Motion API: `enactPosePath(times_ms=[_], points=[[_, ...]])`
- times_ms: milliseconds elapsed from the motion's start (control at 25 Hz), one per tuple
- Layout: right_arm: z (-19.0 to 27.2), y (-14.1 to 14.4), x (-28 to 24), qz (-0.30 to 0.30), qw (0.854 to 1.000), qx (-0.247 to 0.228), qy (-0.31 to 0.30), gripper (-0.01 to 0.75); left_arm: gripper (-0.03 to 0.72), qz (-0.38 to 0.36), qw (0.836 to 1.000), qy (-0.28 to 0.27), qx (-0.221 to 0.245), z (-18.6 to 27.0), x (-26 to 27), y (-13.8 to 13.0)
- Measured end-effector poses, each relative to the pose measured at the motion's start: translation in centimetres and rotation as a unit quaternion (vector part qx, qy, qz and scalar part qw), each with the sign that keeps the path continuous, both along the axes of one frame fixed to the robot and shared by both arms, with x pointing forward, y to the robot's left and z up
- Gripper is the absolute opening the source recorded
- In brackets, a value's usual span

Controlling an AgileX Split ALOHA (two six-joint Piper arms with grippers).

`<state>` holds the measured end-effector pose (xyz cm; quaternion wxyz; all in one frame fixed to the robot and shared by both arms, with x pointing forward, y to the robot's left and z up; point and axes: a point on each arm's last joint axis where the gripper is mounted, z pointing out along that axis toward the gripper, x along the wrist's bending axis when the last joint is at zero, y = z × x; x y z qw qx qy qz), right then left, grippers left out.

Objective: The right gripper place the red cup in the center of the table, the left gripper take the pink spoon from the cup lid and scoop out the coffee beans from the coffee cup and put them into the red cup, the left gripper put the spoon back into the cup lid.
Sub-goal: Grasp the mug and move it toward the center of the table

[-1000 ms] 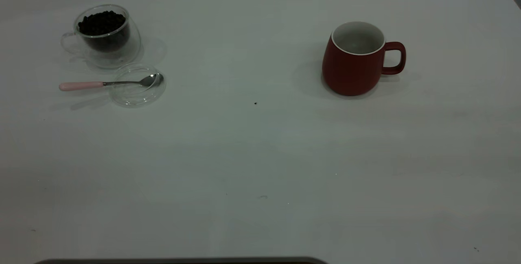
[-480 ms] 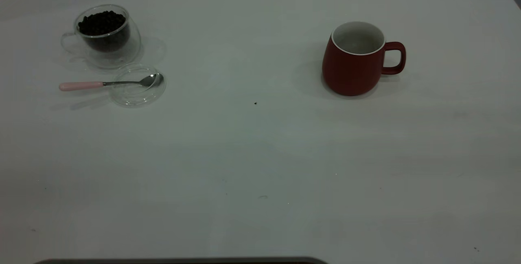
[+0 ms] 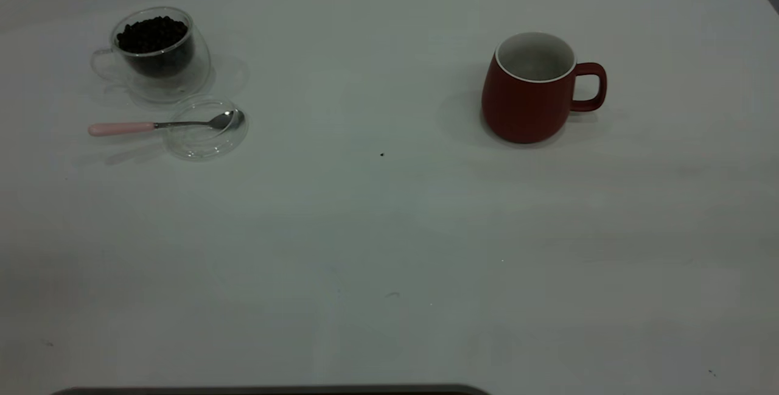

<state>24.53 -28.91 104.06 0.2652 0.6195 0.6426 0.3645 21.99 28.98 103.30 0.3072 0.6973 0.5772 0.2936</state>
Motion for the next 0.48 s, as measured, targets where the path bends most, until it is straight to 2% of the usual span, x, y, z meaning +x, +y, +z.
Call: enactPosePath(times_ms=[160, 320, 480], points=[[0.4, 0.7, 3.1, 0.031, 0.999, 0.011, 0.040, 0.509, 0.461, 0.000, 1.000, 0.000, 0.000, 0.0, 0.0, 0.0], [0.0, 0.9, 7.9, 0.072, 0.994, -0.043, 0.065, 0.551, 0.461, 0.000, 1.000, 0.000, 0.000, 0.0, 0.0, 0.0], [0.0, 1.4, 13.1, 0.113, 0.989, -0.072, 0.067, 0.558, 0.461, 0.000, 1.000, 0.000, 0.000, 0.0, 0.0, 0.0]])
